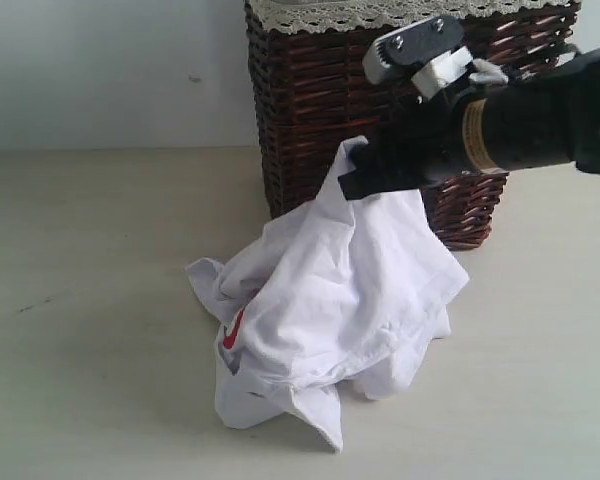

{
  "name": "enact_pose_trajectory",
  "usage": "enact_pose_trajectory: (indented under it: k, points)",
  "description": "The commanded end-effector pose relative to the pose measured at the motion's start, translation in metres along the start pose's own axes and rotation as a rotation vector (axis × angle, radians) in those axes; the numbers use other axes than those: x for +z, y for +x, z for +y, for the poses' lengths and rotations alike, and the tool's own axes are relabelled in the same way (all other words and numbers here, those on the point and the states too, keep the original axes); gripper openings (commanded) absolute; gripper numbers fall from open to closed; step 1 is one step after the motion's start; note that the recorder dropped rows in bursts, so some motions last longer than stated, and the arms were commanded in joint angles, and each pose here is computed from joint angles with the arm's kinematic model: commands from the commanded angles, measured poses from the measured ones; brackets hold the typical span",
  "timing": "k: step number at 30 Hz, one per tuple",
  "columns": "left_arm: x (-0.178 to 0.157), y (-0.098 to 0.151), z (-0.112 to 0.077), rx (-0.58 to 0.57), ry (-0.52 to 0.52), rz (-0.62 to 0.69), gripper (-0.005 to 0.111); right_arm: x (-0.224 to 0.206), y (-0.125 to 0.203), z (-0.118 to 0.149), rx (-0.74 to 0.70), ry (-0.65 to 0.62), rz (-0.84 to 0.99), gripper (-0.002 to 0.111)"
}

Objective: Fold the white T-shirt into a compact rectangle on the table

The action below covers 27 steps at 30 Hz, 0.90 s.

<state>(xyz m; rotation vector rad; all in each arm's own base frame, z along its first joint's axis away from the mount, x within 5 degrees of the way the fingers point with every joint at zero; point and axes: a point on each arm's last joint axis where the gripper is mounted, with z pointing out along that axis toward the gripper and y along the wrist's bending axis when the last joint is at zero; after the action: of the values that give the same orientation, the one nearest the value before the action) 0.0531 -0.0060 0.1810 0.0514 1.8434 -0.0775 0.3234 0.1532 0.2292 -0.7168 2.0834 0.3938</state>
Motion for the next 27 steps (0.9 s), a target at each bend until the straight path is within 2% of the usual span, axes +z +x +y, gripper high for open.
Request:
enact_pose_trajectory:
  k: [1,8,10,12,13,15,19,27]
  points:
    - [0.000,-0.001,0.000,0.002,-0.005,-0.009,0.000,0.018,0.001,-0.008,-0.017,0.087,0.022,0.000]
    - [0.000,-0.001,0.000,0.002,-0.005,-0.009,0.000,0.045,-0.040,-0.025,0.026,0.144,-0.083,0.000]
    - [0.000,-0.001,0.000,0.002,-0.005,-0.009,0.000,0.047,-0.045,-0.024,0.044,0.125,-0.096,0.000]
    - [0.000,-0.001,0.000,0.002,-0.005,-0.009,0.000,0.043,-0.049,-0.015,0.039,0.035,-0.106,0.000]
    - [0.000,-0.001,0.000,0.002,-0.005,-0.009,0.000,0.038,-0.049,-0.009,0.032,-0.024,-0.103,0.000]
    - [0.000,-0.001,0.000,0.002,-0.005,-0.009,0.000,0.024,-0.048,-0.002,0.066,-0.063,-0.103,0.000]
    - [0.000,-0.001,0.000,0.002,-0.005,-0.009,0.000,-0.013,-0.033,0.013,0.006,-0.103,-0.098,0.000]
    - [0.000,-0.001,0.000,0.002,-0.005,-0.009,0.000,-0.105,-0.055,0.030,-0.118,-0.046,-0.300,0.000]
